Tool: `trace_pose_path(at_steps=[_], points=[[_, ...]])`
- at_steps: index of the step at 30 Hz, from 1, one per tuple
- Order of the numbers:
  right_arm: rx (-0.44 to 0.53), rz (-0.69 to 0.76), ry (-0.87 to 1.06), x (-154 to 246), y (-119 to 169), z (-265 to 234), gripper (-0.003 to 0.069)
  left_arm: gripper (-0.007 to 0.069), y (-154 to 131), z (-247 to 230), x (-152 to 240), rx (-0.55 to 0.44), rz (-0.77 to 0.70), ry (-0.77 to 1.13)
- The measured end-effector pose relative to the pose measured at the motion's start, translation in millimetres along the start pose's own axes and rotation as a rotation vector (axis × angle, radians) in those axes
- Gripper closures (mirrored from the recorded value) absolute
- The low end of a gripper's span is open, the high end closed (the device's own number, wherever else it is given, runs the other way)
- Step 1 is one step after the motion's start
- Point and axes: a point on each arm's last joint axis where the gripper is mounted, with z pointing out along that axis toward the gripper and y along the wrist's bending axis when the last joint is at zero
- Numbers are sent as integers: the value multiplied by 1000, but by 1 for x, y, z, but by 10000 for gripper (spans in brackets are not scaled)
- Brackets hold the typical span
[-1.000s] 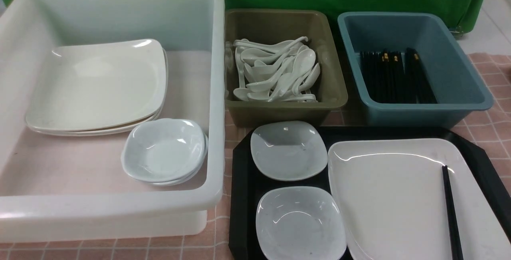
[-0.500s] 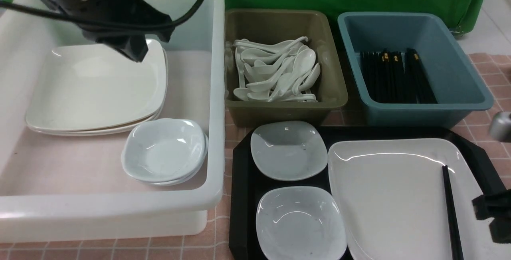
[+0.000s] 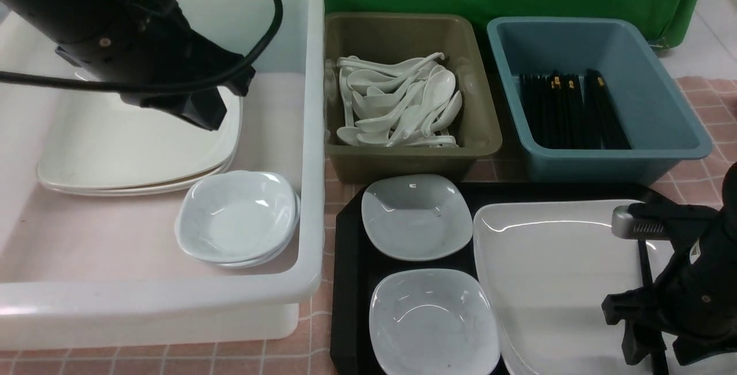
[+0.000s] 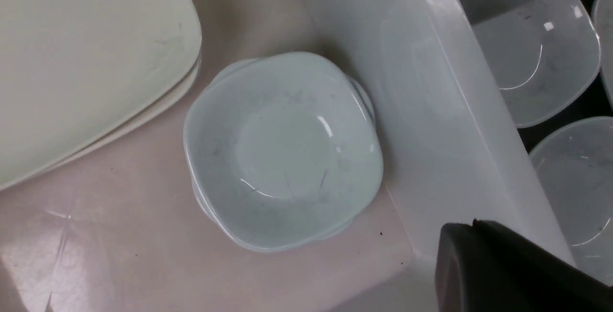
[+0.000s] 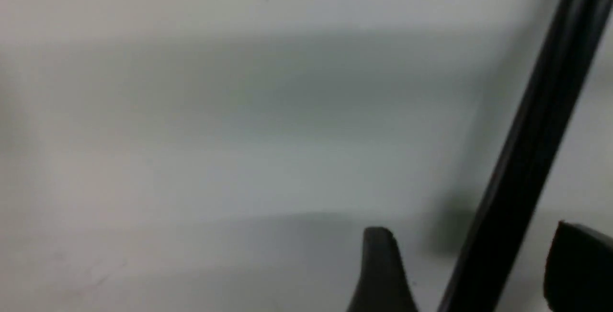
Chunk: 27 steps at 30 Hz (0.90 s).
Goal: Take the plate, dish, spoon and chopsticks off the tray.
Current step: Use the right arm to grab a pair of chopsticks from the plate
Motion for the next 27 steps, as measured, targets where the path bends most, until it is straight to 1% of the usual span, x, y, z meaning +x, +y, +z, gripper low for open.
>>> trace_pose_path(at_steps=[3, 6, 9, 12, 13, 14, 18, 22, 24, 27], points=[[5, 0, 19, -2, 0, 8, 164, 627, 0, 0, -2, -1, 0, -20], [6, 1, 24, -3, 1, 12, 183, 627, 0, 0, -3, 1, -1, -34], [6, 1, 24, -6, 1, 14, 276, 627, 0, 0, -5, 0, -1, -57], [6, 1, 25, -7, 1, 14, 426, 627, 0, 0, -6, 3, -2, -65], [6, 1, 25, -7, 1, 14, 426, 627, 0, 0, -6, 5, -3, -66], [11, -3, 29, -6, 1, 13, 496, 627, -1, 0, -6, 11, -6, -69], [10, -3, 32, -4, 1, 8, 491, 626, -1, 1, -6, 14, -8, -69], [-2, -17, -12, 4, -1, -13, 491, 626, -1, 1, -6, 13, 15, -69], [-14, -24, -63, 11, -2, -33, 491, 625, -1, 1, -6, 13, 24, -69], [-44, -33, -196, 21, -4, -63, 491, 625, -1, 1, -6, 13, 33, -69]])
